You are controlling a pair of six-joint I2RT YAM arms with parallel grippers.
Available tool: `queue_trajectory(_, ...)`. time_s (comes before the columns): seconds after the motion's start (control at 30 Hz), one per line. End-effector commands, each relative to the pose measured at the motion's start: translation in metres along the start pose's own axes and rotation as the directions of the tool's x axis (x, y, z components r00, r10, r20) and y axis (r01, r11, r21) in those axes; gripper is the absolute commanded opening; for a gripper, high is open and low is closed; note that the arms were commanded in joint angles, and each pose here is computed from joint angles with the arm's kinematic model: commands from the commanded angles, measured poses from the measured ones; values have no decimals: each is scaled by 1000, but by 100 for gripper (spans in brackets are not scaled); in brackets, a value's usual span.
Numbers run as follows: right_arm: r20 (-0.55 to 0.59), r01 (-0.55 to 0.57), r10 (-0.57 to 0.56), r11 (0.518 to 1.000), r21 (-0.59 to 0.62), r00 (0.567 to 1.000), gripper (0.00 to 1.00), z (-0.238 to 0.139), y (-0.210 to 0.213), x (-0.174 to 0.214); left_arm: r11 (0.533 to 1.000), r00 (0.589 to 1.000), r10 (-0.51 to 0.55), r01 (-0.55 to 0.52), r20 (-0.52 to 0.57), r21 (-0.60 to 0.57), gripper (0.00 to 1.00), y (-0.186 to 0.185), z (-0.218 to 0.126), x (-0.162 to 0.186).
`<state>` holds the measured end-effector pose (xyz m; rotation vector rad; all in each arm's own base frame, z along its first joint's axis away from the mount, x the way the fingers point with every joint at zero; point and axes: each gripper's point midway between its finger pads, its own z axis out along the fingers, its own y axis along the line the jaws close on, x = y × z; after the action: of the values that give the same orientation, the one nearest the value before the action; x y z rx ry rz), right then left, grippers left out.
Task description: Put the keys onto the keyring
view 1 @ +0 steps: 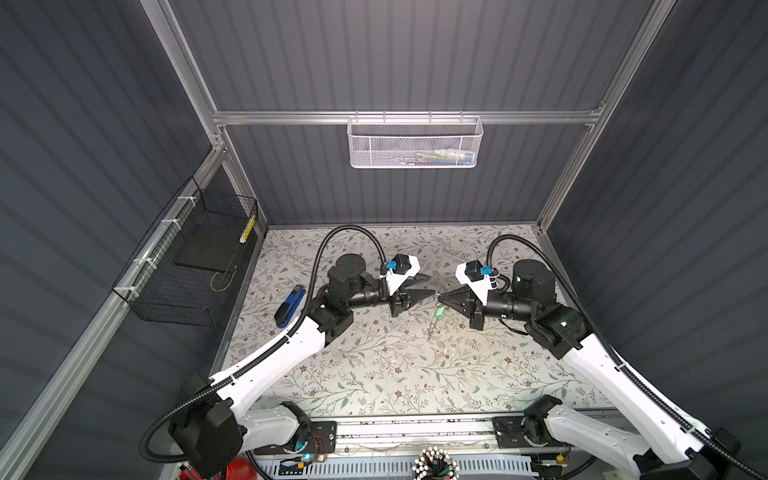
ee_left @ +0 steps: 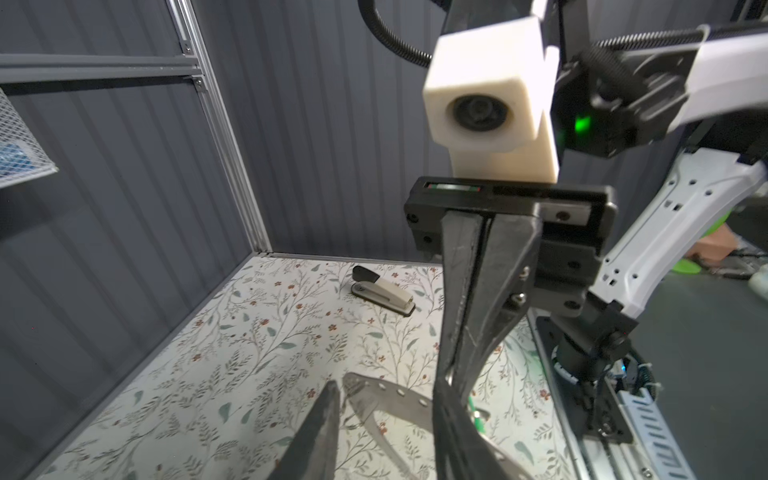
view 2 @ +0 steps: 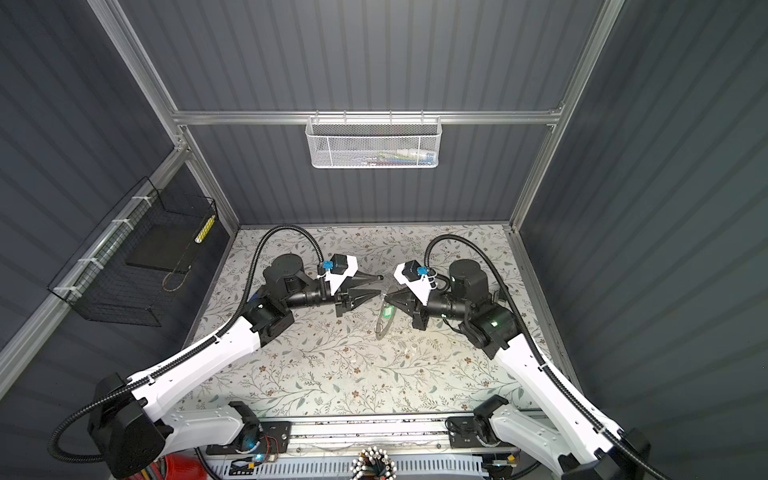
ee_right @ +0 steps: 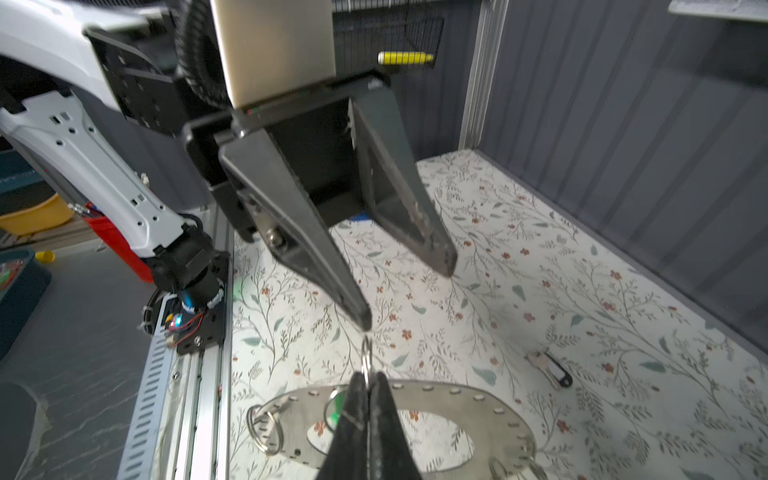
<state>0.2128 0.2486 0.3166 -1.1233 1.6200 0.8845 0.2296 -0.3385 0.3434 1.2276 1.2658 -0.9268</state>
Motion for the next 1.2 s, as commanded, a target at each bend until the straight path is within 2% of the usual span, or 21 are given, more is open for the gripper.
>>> queue_trajectory(0.0,-122,-24,23,1000,-3,992,0,-10,6,10,992,980,123,-125,-154,-5,38,0,-11,17)
queue_trajectory(0.13,-208,-66,67,998,9,976,0,-14,6,17,982,964,187,-186,-190,25,38,-4,-9,22)
queue_trajectory(0.43,-347,-181,178,983,22,921,0,-10,3,33,968,938,252,-242,-240,70,36,-18,4,27)
queue_trajectory(0.63,-374,-197,193,980,26,907,0,-6,2,35,968,938,250,-234,-241,92,35,-28,14,28)
queue_trajectory(1.17,-381,-186,175,983,7,908,0,1,8,32,974,938,220,-197,-269,108,29,-31,26,38)
